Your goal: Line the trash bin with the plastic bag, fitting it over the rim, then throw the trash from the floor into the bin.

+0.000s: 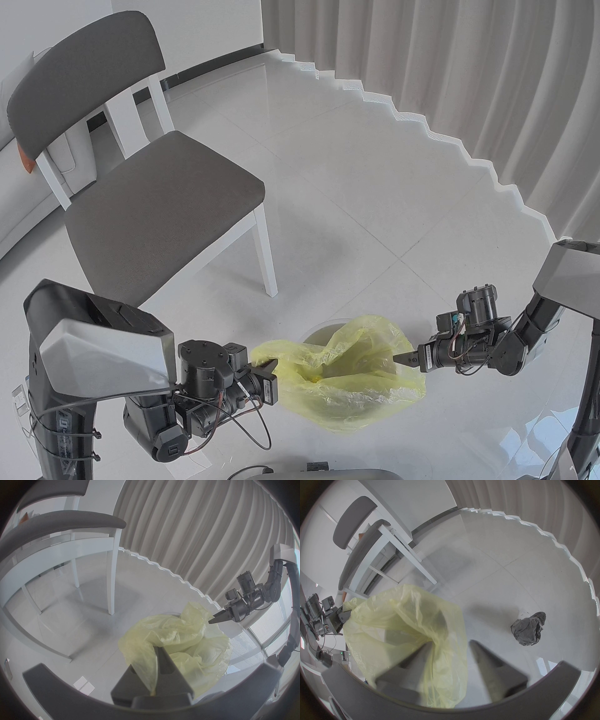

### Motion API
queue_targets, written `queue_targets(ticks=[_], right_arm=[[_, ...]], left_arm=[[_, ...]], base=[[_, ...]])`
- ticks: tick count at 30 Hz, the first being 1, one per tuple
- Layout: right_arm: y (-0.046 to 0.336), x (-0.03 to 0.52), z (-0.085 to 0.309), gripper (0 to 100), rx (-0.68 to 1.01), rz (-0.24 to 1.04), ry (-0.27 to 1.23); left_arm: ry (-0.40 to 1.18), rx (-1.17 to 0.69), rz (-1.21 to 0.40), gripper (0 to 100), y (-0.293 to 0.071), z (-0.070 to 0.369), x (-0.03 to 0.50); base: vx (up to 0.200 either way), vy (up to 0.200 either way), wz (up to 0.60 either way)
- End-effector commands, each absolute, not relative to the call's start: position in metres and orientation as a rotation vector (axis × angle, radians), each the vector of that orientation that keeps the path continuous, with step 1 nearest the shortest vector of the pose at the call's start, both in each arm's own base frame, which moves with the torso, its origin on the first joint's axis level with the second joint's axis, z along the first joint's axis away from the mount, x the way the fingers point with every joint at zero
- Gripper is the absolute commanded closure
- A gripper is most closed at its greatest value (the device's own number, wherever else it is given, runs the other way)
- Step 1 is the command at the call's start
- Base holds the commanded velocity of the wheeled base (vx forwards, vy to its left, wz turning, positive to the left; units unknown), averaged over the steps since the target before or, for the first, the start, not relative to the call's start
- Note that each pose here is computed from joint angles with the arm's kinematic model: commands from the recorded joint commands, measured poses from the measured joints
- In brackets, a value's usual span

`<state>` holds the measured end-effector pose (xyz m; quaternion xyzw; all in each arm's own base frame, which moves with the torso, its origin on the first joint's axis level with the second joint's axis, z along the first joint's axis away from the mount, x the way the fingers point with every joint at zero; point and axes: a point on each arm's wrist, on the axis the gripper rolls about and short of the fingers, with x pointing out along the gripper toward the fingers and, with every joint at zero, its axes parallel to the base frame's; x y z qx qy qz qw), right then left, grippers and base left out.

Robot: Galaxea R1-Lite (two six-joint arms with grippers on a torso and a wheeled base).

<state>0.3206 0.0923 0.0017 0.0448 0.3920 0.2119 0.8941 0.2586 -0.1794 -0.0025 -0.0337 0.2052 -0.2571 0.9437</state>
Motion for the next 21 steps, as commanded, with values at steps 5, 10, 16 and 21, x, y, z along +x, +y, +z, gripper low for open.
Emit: queue_targets(ticks=[5,10,16,21], right_arm=[[0.079,0.293,0.018,0,0.056,0.448,0.737],[0.079,0.283,0.044,0,0.051,0.466,0.66],[0.09,0.276,0.062,0,0.039,0.51,0.605],[0.095,0.273,0.062,0,0.034,0.528,0.605]], left_arm=[[0.456,-0.052,-0.534,100,-0.18,-0.014,0.248],[0.493,-0.063,-0.539,100,-0.186,-0.027,0.24],[0.558,-0.015,-0.528,100,-0.193,-0.052,0.229],[0.529,-0.034,-0.521,100,-0.194,-0.047,0.235]], base=[[0.0,0.0,0.0],[0.0,0.0,0.0],[0.0,0.0,0.0],[0.0,0.0,0.0]])
